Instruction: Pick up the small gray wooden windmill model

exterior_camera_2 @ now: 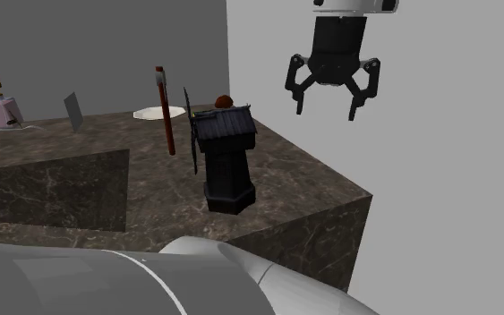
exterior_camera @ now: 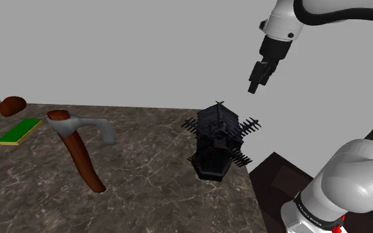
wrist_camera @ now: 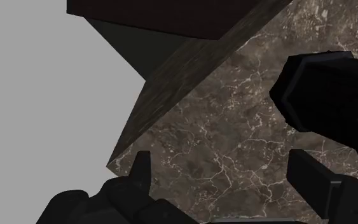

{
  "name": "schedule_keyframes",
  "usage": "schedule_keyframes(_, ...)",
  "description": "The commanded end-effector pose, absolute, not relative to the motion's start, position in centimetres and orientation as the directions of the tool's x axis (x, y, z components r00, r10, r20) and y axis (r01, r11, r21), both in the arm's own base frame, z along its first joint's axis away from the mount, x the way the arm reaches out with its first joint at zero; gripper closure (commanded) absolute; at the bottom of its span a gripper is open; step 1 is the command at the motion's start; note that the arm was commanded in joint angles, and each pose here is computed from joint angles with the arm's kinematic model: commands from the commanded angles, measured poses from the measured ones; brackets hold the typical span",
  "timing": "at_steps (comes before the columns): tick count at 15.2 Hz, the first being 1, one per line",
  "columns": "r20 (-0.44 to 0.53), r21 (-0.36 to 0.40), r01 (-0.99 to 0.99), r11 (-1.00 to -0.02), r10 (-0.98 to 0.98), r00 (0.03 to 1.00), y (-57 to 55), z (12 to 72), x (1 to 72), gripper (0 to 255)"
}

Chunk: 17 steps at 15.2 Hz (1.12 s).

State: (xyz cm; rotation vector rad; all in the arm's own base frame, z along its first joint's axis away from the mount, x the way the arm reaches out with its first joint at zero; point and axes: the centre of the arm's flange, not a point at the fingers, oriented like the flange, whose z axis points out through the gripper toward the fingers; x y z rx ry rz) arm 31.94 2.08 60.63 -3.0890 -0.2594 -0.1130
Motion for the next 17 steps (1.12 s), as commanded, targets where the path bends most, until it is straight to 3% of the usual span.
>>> schedule_keyframes(1,0.076,-0.033,0.168,-0.985,0.165,0.983,2.1,60.6,31.9,0)
schedule_keyframes(9,0.216,-0.047,0.403,-0.914,0.384,0.897,11.3,60.9,31.0,0)
schedule_keyframes(17,0.352,-0.026,0.614,-0.789,0.567,0.744,19.9,61.4,27.9,0)
